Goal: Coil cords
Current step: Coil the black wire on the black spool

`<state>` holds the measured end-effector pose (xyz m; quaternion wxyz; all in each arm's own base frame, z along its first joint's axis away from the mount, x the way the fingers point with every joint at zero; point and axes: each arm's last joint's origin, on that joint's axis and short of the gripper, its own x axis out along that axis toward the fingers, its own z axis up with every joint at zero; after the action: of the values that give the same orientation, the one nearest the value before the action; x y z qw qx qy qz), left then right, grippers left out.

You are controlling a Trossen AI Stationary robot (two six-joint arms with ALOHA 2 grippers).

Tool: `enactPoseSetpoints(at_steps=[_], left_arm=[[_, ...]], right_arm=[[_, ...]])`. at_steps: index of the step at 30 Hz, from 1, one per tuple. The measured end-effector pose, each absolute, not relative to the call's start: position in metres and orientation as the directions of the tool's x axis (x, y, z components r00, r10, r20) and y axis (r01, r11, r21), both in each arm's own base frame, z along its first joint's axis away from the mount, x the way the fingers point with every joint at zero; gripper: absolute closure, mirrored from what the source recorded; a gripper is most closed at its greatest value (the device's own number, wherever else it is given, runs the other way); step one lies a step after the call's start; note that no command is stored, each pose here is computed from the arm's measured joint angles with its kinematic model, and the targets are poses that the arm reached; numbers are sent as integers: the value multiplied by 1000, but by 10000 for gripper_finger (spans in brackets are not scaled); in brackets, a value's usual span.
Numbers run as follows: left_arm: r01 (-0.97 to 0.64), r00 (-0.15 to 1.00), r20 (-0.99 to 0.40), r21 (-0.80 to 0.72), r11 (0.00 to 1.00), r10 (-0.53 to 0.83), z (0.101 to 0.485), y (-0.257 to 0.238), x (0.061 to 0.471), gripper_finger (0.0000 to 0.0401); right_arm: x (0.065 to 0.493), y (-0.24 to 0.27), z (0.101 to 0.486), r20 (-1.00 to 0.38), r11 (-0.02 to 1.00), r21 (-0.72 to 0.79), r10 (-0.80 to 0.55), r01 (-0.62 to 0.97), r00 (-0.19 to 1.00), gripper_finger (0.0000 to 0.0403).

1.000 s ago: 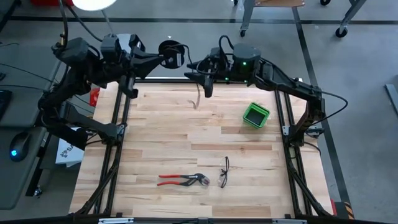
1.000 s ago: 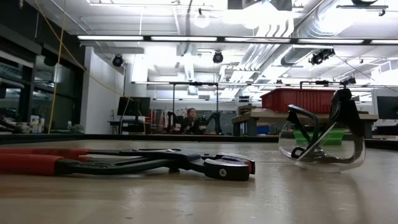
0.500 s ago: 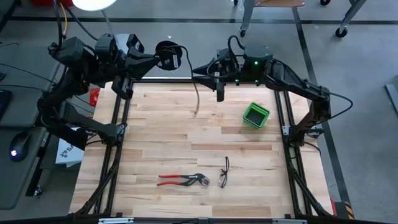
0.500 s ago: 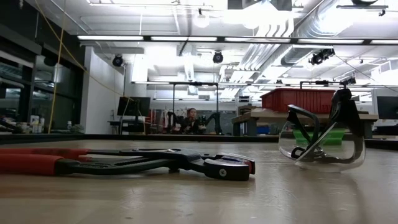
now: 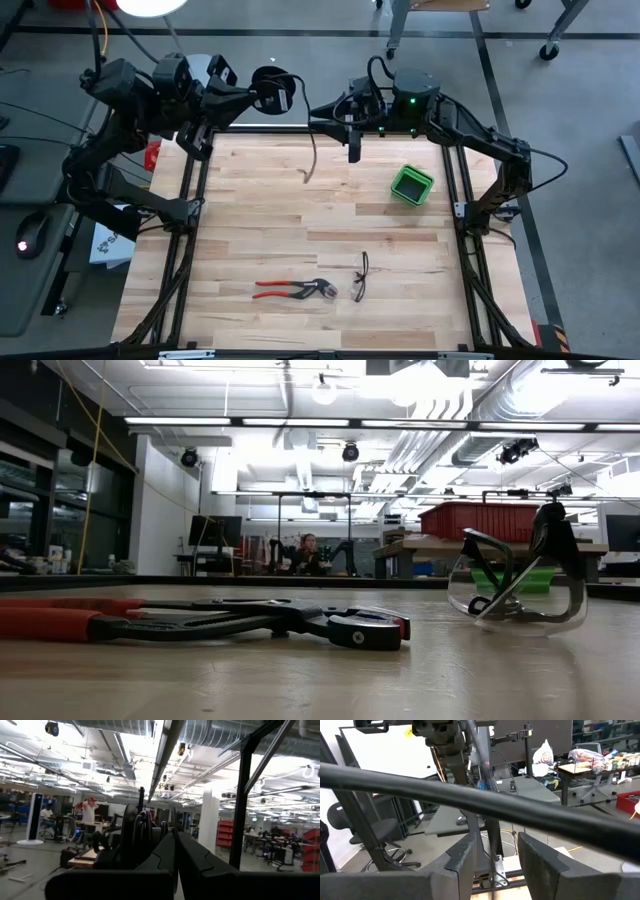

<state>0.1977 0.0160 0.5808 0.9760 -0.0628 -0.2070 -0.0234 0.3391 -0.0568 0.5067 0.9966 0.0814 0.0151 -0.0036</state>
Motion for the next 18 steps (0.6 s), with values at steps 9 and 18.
enactPoseSetpoints(at_steps=[9, 18], left_arm=[[92, 912, 407, -105, 990, -41, 580, 16, 201, 401], [91, 915, 402, -107, 990, -40, 579, 16, 204, 401]], right_arm=[[340, -50, 507, -28, 983, 180, 28, -22, 999, 268], [341, -45, 507, -24, 983, 180, 52, -47, 998, 274]])
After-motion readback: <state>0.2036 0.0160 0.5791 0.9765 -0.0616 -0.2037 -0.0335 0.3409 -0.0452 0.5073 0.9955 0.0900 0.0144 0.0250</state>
